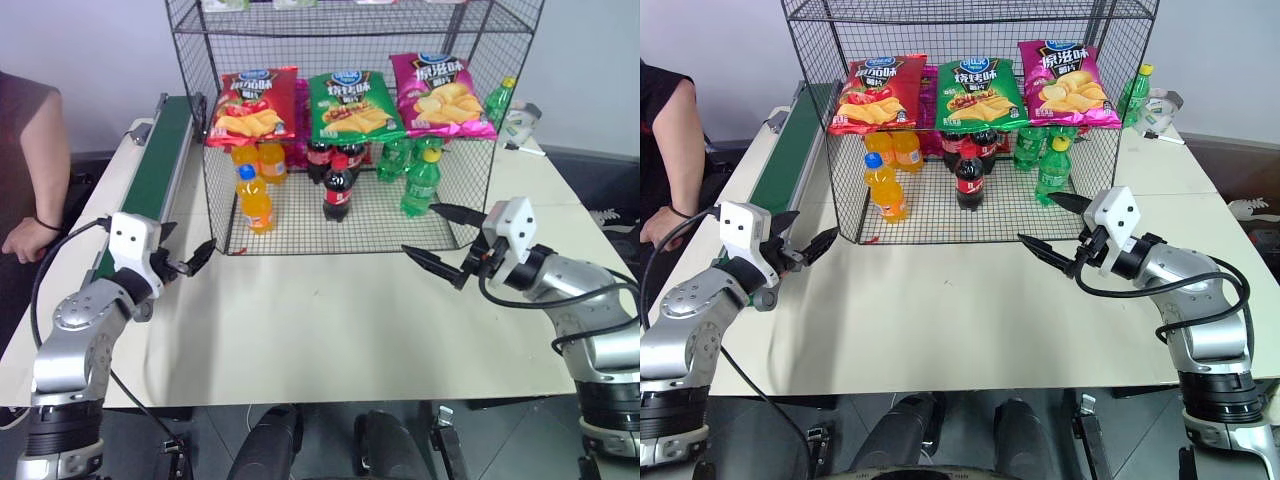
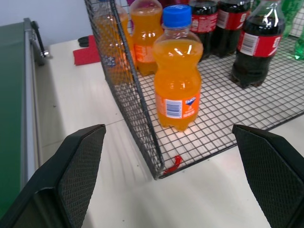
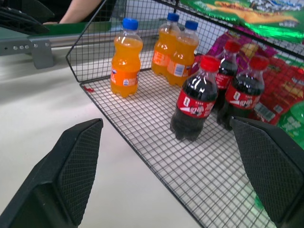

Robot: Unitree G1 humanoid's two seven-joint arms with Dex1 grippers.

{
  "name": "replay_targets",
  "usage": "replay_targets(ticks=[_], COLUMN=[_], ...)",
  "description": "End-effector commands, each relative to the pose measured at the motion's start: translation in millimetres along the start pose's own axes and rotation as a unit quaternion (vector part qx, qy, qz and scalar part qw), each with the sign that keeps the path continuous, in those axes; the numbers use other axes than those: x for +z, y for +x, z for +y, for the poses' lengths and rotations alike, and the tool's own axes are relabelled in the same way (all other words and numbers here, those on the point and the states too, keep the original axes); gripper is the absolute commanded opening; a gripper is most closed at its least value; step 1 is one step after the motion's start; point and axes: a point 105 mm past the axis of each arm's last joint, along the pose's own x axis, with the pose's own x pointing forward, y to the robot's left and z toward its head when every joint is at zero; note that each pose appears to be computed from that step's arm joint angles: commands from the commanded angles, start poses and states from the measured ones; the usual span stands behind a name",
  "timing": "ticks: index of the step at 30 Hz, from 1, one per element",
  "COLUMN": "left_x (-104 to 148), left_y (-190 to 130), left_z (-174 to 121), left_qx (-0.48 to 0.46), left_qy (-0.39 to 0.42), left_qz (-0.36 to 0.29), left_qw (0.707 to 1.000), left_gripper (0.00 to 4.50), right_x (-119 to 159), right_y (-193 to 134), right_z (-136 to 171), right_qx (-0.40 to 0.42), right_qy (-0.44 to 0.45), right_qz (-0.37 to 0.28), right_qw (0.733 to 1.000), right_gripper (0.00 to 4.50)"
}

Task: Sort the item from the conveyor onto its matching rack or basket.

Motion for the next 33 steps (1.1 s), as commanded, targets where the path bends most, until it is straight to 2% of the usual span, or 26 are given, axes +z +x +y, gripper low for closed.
replay_targets(ticks=[1,10,20,26,33], left_x=[12,9,-4,-8,-4], left_y=[-3,-5,-9,-14,-8], left_z=[2,3,11,9,9], left_qx=[0.005,0.025,0.082,0.088,0.078], left_qy=[0.015,0.010,-0.010,-0.011,-0.006], left_qz=[-0.014,-0.020,-0.034,-0.037,-0.040], left_qw=[1.000,0.999,0.996,0.995,0.996], left_gripper=[4.46,4.46,4.46,4.46,4.46], right_x=[10,12,11,8,2], right_y=[3,7,2,-7,-3], right_z=[-2,-1,-7,2,-7], right_qx=[0.002,0.003,-0.051,-0.081,-0.108], right_qy=[-0.015,-0.010,0.003,0.034,0.014], right_qz=[-0.017,-0.024,-0.039,-0.064,-0.043], right_qw=[1.000,1.000,0.998,0.994,0.993], right_gripper=[4.50,4.50,4.50,4.50,4.50])
